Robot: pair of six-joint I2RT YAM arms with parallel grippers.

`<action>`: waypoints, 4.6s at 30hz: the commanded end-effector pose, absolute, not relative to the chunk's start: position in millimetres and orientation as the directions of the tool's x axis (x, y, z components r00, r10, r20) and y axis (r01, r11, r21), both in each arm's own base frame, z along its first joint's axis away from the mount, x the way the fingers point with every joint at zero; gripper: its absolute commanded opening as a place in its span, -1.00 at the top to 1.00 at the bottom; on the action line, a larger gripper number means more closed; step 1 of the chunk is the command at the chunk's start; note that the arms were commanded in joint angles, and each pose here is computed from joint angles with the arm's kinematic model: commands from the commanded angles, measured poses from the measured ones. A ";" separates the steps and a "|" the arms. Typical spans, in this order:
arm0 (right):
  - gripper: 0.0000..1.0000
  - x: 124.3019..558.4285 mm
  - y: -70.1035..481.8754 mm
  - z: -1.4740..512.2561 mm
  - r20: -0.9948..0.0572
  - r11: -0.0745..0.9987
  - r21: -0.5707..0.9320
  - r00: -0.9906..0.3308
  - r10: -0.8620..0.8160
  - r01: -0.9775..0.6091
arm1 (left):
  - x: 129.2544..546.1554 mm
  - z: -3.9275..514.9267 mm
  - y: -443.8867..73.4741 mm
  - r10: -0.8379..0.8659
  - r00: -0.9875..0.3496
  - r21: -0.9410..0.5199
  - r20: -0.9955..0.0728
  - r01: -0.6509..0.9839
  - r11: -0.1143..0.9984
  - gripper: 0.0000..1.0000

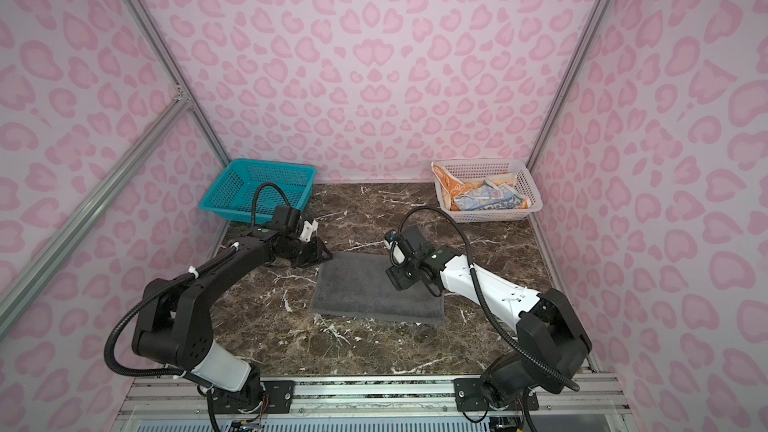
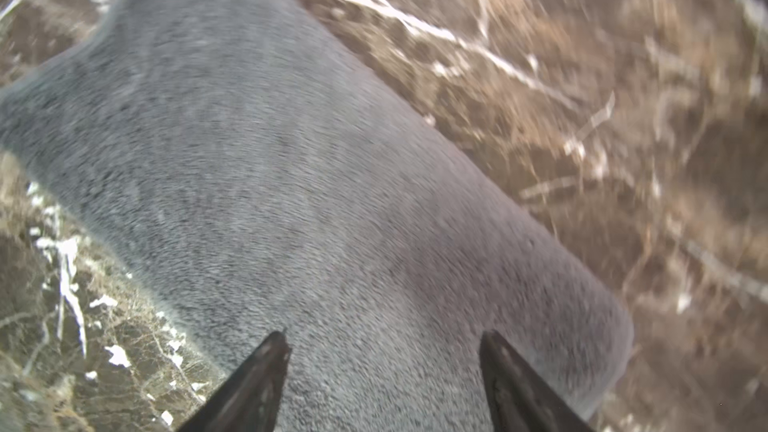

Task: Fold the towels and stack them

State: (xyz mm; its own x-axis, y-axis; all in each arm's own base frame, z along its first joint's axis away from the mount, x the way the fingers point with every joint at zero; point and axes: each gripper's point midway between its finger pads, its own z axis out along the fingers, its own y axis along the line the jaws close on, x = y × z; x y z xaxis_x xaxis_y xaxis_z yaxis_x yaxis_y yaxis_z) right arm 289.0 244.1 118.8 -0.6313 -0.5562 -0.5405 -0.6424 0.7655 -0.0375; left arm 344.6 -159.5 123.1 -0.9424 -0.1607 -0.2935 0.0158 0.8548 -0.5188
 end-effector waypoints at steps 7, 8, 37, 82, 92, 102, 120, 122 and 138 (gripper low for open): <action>-0.70 263.1 335.7 119.5 -0.612 0.399 -0.249 -0.176 -0.771 -0.882 | 359.6 187.9 -94.6 -0.297 -0.788 -0.396 -0.540 -0.074 0.915 -0.39; -0.75 258.6 344.3 116.1 -0.618 0.375 -0.243 -0.155 -0.771 -0.894 | 358.8 188.0 -87.6 -0.324 -0.781 -0.411 -0.534 -0.095 0.907 -0.43; -0.38 247.4 353.3 -8.6 -0.354 0.240 -0.206 -0.156 -0.922 -0.949 | 341.2 107.8 -59.0 -0.499 -0.814 -0.544 -0.297 -0.286 0.789 -0.97; -0.98 308.8 321.2 116.9 -0.823 0.681 0.007 -0.392 -0.412 -0.732 | 411.8 133.9 -208.4 -0.208 -0.945 -0.729 -0.253 0.045 0.683 0.93; -0.98 325.7 270.1 161.7 -0.870 0.835 0.120 -0.462 -0.173 -0.538 | 466.0 212.1 -188.0 -0.094 -0.857 -0.545 -0.507 0.234 0.805 0.93; -0.98 341.6 238.5 179.8 -0.872 0.878 0.132 -0.476 -0.118 -0.459 | 515.8 287.2 -132.2 -0.027 -0.711 -0.320 -0.703 0.282 0.905 0.93; -0.98 354.1 256.6 173.1 -0.842 0.859 0.169 -0.523 -0.129 -0.484 | 553.4 342.9 -4.8 0.022 -0.555 -0.084 -0.831 0.165 0.983 0.94; -0.98 355.9 258.9 172.2 -0.840 0.856 0.175 -0.527 -0.128 -0.486 | 558.3 348.3 8.3 0.025 -0.535 -0.065 -0.844 0.150 0.987 0.93; -0.98 362.0 269.1 154.3 -0.806 0.853 0.199 -0.575 -0.137 -0.482 | 605.6 346.1 100.4 0.031 -0.427 0.029 -0.904 0.011 1.000 0.93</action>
State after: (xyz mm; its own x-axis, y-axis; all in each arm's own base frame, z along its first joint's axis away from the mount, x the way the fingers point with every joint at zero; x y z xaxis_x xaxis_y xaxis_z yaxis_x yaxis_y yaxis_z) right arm 361.6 268.1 157.4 -0.5630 -0.1398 -0.8145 -0.4880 0.8516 0.1912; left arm 591.1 83.2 329.3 -0.5083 -0.0079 -0.8611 0.0400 0.9987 -0.0328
